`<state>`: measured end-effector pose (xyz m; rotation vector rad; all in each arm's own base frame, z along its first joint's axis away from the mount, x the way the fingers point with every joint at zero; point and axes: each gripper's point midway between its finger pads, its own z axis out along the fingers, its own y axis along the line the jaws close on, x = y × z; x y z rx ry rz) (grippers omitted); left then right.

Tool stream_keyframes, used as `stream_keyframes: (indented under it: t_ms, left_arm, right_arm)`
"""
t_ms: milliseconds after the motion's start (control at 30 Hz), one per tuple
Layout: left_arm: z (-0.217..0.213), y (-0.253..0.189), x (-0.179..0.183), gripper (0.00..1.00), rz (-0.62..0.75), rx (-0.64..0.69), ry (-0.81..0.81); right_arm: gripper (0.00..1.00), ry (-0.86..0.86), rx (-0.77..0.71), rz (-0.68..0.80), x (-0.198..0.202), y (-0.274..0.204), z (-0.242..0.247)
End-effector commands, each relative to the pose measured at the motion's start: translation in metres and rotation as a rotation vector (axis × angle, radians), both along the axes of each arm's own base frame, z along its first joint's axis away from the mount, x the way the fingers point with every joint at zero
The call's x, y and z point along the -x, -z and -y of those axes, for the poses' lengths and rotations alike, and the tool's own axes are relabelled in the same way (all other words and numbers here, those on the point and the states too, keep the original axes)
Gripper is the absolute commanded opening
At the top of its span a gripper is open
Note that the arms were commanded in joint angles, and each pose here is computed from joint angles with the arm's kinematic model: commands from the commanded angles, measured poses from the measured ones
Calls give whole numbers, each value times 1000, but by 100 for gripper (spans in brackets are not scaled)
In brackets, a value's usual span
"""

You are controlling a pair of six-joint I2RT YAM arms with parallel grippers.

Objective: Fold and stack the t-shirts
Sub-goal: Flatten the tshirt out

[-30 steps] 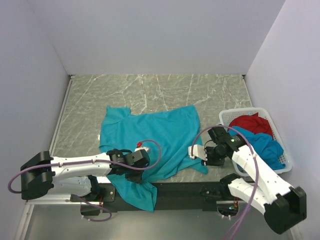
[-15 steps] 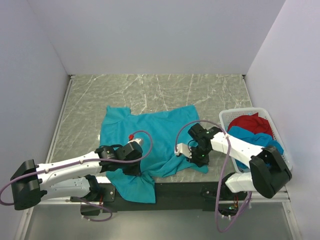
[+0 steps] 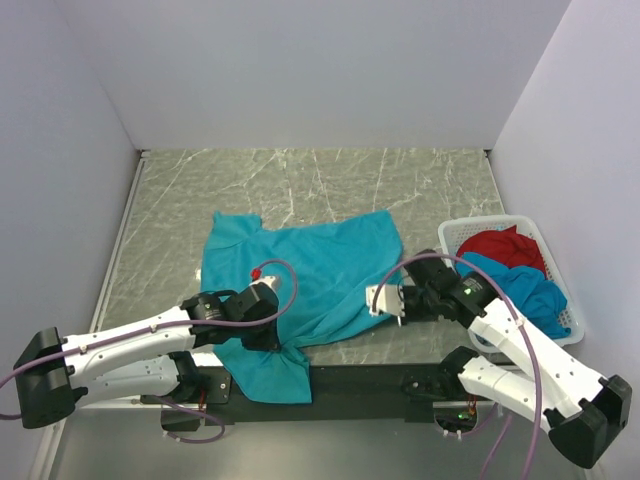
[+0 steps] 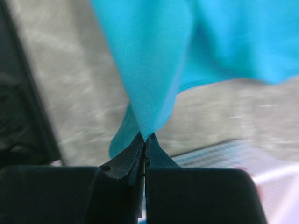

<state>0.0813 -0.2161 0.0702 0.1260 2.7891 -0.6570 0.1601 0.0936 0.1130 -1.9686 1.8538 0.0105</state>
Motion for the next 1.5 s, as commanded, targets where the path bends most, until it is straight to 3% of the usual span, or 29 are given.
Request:
stream_keyframes:
  t_ms: [0, 133, 167, 200, 300, 467, 733, 1200, 1400, 1467]
  left_arm:
    - [3, 1, 1, 0, -15, 18, -3]
    - [2, 2, 2, 0, -24, 10, 1]
    - [3, 2, 2, 0, -23, 7, 4]
    - [2, 2, 2, 0, -22, 2, 4]
    - [0, 0, 0, 0, -15, -2, -8]
    - [2, 1, 1, 0, -24, 20, -12]
    - [7, 1, 1, 0, -26, 20, 18]
    - [11, 4, 1, 0, -30, 34, 25]
    - [8, 4, 1, 0, -27, 32, 19]
    - [8, 5, 2, 0, -30, 32, 20]
  right_arm:
    - [0, 18, 106, -151, 41, 31, 31]
    - [2, 34, 95, -169, 47, 17, 36]
    - [14, 44, 107, -155, 44, 15, 39]
    - [20, 52, 121, -138, 41, 10, 42]
    - [27, 104, 133, -92, 30, -1, 50]
    - [38, 95, -37, -95, 28, -15, 24]
    - [34, 151, 61, -218, 3, 64, 16]
    - [31, 89, 203, -292, 1, 105, 22]
    - [23, 74, 205, -332, 13, 111, 19]
    - [12, 78, 205, -331, 13, 110, 19]
